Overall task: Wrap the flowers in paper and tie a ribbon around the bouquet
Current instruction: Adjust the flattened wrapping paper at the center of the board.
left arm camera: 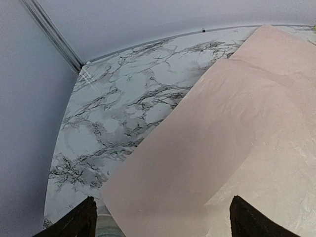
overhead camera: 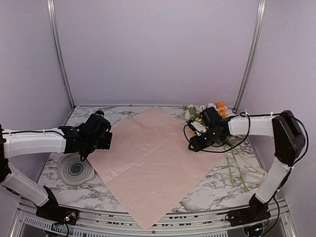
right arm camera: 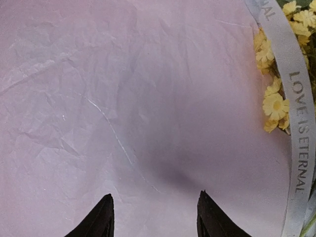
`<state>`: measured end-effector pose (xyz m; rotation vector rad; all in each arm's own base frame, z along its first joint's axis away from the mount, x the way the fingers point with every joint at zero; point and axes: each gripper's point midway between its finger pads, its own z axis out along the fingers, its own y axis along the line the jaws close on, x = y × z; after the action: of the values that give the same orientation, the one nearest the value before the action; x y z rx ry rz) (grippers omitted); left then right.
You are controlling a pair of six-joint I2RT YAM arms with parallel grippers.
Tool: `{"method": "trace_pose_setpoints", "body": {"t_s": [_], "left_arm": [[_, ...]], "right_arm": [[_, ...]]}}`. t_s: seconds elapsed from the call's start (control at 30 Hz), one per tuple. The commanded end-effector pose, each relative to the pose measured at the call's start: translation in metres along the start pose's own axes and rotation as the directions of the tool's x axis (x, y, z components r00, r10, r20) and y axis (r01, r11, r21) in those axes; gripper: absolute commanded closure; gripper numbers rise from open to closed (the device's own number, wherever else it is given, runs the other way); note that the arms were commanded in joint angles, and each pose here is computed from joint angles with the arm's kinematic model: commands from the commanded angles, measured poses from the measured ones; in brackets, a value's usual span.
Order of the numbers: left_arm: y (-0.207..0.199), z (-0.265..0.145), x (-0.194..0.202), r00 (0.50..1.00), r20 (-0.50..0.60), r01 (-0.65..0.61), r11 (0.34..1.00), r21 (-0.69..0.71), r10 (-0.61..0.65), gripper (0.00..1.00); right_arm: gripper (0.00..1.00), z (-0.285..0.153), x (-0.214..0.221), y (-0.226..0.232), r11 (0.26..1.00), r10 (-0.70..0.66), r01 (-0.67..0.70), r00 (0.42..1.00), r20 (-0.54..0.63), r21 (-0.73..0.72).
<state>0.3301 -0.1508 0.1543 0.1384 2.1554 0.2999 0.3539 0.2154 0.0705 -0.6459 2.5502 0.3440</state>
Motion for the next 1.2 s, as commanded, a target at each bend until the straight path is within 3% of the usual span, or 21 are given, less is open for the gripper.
{"method": "trace_pose_setpoints", "body": {"t_s": [0.0,0.13,0.23,0.37,0.57,0.7,0.9,1.03,1.17], "left_arm": [[-0.009,-0.005,-0.019,0.999,0.025,-0.027,0.999,0.04,0.026,0.11],[-0.059,0.003,-0.009,0.998,-0.011,-0.058,0.966,0.253,0.063,0.22],[-0.076,0.018,0.014,0.993,-0.086,-0.055,0.96,0.275,0.082,0.38],[-0.096,0.028,0.031,0.991,-0.114,-0.024,0.942,0.336,0.066,0.4],[-0.125,0.045,0.066,0.969,-0.204,-0.042,0.912,0.409,0.136,0.43],[-0.126,0.047,0.079,0.963,-0.235,-0.024,0.906,0.423,0.135,0.44],[-0.121,0.035,0.062,0.974,-0.182,-0.041,0.89,0.454,0.138,0.42],[-0.113,0.024,0.044,0.982,-0.144,-0.038,0.88,0.473,0.12,0.31],[-0.101,0.021,0.031,0.988,-0.139,0.003,0.889,0.459,0.069,0.25]], "right_arm": [[0.45,0.024,0.012,-0.008,0.999,0.025,-0.024,0.999,-0.04,0.04],[0.47,0.034,0.047,-0.04,0.983,0.081,-0.06,0.99,-0.118,0.175],[0.46,0.031,0.065,-0.05,0.976,0.118,-0.088,0.982,-0.145,0.199],[0.45,0.022,0.081,-0.058,0.963,0.15,-0.105,0.974,-0.171,0.248],[0.44,0.01,0.083,-0.069,0.956,0.197,-0.154,0.968,-0.156,0.251],[0.45,0.005,0.046,-0.043,0.982,0.147,-0.132,0.983,-0.111,0.133],[0.44,-0.046,-0.017,-0.031,0.984,0.158,-0.164,0.984,0.081,0.068],[0.42,-0.074,-0.04,-0.043,0.978,0.19,-0.203,0.96,0.206,0.047],[0.42,-0.085,-0.039,-0.085,0.954,0.241,-0.272,0.945,0.221,0.125]]}}
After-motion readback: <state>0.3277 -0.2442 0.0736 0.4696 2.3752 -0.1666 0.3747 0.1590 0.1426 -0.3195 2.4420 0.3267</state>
